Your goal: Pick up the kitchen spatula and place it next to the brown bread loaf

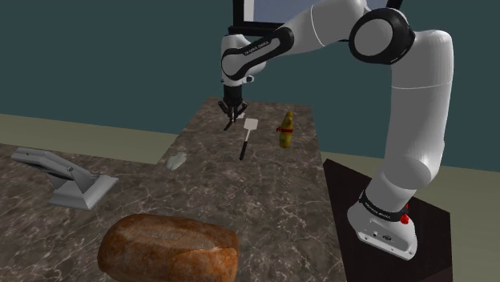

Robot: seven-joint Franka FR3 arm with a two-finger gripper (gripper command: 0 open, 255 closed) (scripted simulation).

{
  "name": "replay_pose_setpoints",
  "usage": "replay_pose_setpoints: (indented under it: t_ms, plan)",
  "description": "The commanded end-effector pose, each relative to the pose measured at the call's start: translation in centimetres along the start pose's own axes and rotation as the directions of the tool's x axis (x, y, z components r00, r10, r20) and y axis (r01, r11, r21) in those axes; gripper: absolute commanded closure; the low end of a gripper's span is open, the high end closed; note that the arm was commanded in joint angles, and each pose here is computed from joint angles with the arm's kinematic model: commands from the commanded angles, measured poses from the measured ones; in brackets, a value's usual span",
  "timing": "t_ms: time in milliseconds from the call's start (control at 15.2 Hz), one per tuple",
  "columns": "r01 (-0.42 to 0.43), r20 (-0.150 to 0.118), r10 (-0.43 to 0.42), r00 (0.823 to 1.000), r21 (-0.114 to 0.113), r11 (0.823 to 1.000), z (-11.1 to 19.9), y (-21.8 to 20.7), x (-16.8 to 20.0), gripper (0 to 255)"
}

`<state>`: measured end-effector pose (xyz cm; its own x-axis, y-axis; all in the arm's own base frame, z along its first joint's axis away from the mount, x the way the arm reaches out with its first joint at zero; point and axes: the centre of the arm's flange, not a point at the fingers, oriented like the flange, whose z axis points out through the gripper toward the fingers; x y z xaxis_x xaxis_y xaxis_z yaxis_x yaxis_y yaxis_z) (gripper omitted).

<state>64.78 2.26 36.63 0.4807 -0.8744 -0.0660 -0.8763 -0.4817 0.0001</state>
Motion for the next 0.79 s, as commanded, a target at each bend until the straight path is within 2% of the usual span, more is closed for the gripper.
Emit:
replay_pose_setpoints:
  t_ms: [0, 726]
  plan:
    - [0.000, 0.000, 0.000, 1.000, 0.000, 1.000, -0.9, 0.1, 0.0, 255]
    - [0.000, 0.000, 0.000, 1.000, 0.000, 1.000, -6.7, 0.1, -0.4, 255]
